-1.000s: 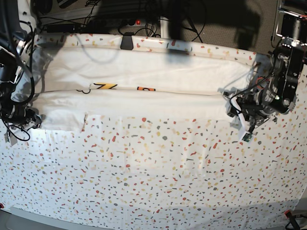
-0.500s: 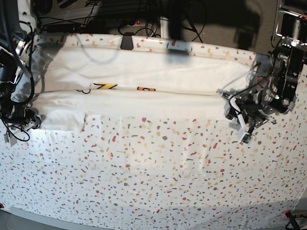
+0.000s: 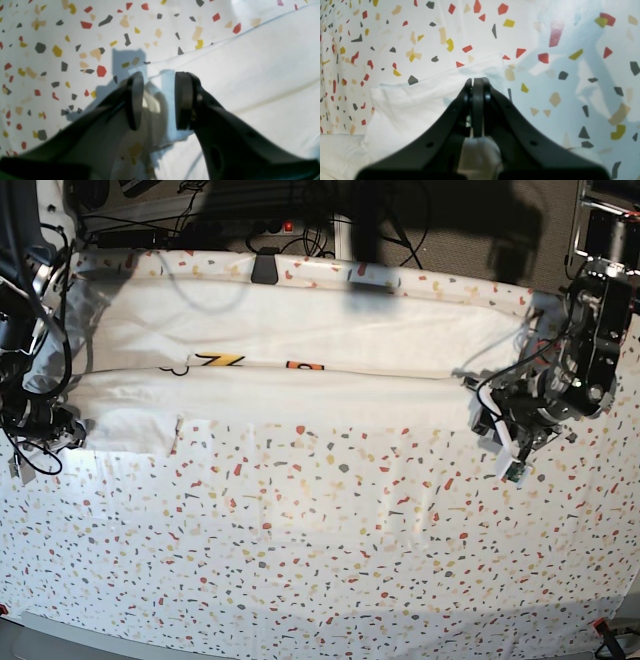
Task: Fold the T-shirt properly
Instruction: 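Grasp opposite ends of the folded shirt with left and right grippers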
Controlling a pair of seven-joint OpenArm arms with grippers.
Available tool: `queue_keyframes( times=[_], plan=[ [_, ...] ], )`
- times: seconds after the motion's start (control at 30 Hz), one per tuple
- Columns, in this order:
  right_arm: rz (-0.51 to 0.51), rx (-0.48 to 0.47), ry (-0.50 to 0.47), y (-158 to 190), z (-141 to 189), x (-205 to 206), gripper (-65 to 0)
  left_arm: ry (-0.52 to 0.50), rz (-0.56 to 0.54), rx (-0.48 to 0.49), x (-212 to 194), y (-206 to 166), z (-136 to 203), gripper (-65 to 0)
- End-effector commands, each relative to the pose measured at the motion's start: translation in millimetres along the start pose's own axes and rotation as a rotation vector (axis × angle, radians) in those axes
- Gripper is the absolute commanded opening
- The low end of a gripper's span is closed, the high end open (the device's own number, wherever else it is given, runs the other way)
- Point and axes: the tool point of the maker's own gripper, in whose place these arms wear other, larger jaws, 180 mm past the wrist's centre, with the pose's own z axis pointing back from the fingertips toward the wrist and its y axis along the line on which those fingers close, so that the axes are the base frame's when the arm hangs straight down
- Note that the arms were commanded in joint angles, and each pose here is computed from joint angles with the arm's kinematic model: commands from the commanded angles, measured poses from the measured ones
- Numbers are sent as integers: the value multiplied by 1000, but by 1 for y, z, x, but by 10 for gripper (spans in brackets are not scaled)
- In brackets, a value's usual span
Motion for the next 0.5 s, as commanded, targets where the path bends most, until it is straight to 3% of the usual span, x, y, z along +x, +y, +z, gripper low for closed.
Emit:
queue_keyframes(
  times=[0.0, 0.2, 0.47],
  plan=[
    [15, 0, -76, -2, 10, 31, -650, -29, -3, 14, 10, 8, 2, -450],
    [15, 1, -78, -2, 10, 32, -650, 19, 27, 22, -8, 16, -6, -448],
    [14, 1, -79, -2, 10, 32, -650, -5, 27, 17, 3, 16, -4, -448]
  ],
)
